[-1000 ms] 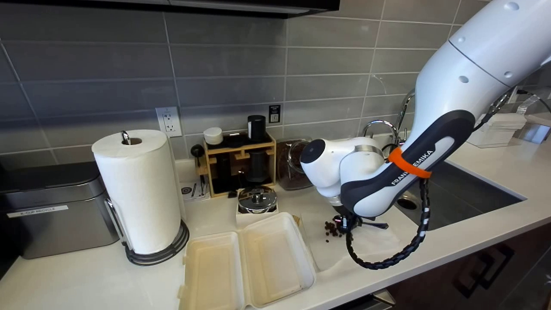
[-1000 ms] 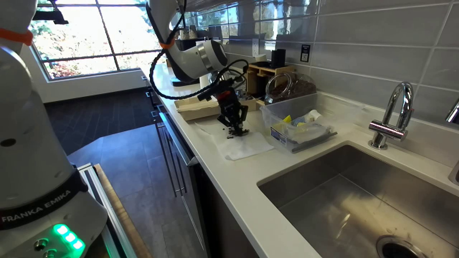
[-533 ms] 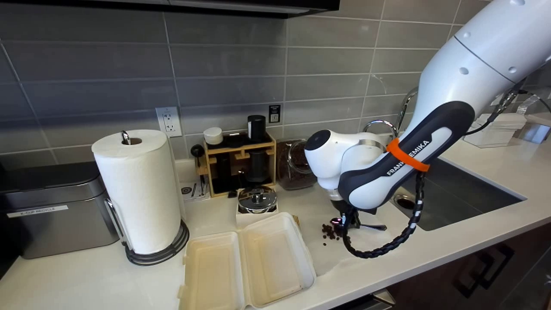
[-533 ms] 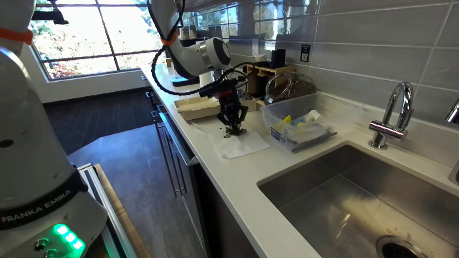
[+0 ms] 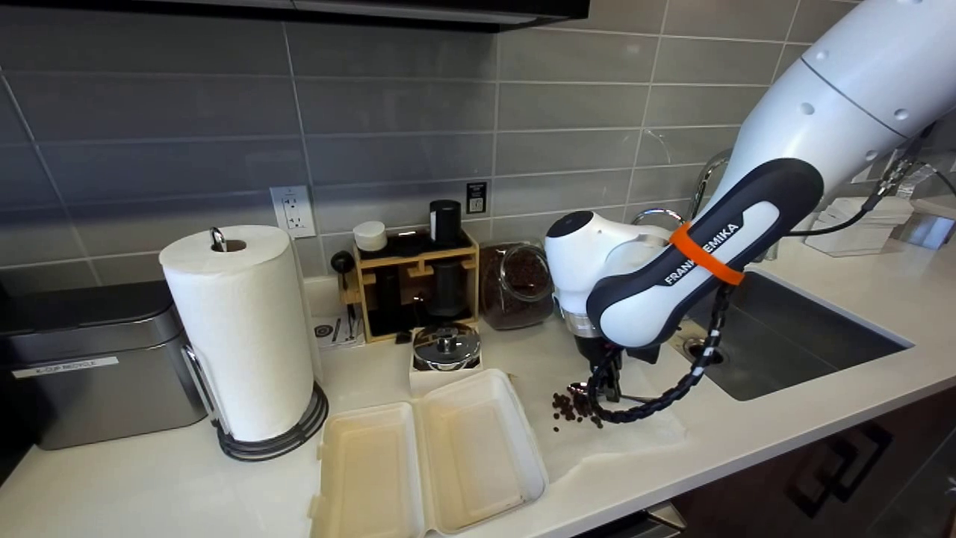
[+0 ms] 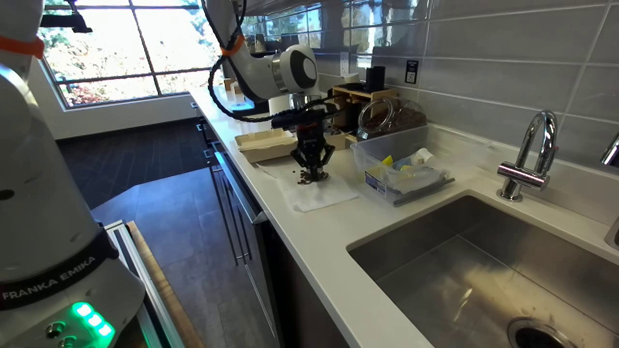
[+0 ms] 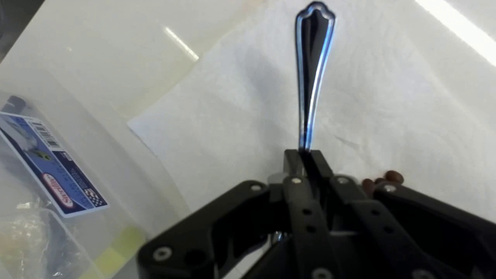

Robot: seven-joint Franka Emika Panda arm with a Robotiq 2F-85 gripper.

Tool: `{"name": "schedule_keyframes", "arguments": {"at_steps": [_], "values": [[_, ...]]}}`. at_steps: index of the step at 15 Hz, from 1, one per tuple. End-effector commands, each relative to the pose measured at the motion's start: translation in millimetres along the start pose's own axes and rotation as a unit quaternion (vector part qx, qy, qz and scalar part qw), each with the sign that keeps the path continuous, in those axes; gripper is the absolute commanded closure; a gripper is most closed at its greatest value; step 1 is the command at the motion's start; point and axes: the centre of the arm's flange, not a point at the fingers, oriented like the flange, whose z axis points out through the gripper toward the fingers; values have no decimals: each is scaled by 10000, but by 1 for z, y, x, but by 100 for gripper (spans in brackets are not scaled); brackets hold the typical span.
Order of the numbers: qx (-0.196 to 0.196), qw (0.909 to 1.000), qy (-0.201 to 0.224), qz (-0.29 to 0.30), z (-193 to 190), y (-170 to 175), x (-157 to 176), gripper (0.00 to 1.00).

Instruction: Use the silver spoon to remove some of the contents on the napkin and put them in the takeaway pack

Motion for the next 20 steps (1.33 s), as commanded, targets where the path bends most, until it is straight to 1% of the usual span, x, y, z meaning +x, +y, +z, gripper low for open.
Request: {"name": "schedule_keyframes", "arguments": {"at_steps": [1,6,9,13,17,20], "values": [[461,9987,208,-21,1,2,-13,98],[643,9972,368,124,-13,5,-25,98],[633,9968,431,227,-30,5,-36,98],[702,9957,587,166,-62,-2,-51,98],[705,9951,685,-137,-102,-26,-58,98],[504,9965,581,-342,-130,-44,-57,98]]}}
